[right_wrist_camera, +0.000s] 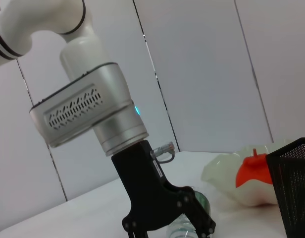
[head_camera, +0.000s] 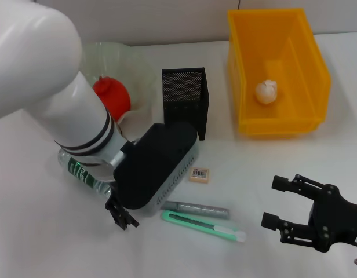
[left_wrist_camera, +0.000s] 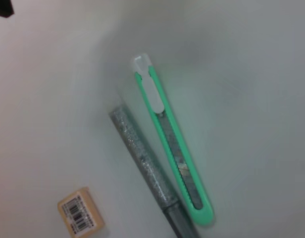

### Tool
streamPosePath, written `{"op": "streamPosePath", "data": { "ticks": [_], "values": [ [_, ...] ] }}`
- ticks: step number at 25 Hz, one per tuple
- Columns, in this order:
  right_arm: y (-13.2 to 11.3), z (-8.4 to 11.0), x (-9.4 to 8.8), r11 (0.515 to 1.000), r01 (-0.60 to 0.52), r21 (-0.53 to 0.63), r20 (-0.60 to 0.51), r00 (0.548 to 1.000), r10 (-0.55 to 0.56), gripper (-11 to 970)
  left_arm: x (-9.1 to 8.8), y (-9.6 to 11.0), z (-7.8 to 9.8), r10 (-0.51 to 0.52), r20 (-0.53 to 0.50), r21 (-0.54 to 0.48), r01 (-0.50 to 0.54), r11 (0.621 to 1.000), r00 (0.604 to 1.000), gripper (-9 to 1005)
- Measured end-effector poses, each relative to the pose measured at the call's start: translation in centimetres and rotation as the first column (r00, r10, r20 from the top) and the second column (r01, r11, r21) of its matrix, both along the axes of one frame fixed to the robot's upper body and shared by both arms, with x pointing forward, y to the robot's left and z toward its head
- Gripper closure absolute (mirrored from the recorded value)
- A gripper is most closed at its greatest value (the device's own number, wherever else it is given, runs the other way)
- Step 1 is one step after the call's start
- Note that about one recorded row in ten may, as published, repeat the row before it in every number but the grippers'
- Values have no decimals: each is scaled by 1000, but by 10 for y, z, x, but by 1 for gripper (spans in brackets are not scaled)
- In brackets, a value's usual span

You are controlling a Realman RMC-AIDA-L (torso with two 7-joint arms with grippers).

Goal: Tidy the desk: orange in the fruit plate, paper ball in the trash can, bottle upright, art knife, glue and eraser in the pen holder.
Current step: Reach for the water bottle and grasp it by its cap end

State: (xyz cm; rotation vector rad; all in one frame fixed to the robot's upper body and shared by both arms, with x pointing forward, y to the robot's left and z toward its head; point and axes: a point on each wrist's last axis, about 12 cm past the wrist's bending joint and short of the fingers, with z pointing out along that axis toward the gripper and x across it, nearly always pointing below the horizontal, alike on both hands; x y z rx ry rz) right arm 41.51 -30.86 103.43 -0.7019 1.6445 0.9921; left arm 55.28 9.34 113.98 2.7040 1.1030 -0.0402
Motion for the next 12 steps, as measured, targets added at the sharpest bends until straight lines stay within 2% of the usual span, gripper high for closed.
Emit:
{"op": "streamPosePath", "data": {
  "ticks": [8,12],
  "values": [
    [1,1,4,1000,-6,-7,4,1000,6,121,1,-2,-6,-8,15,12,8,1000,1000,282],
    [1,1,4,1000,-7,-8,4,1000,7,121,0,-3,-7,-17,18,14,16,1000,1000,397]
  ]
}}
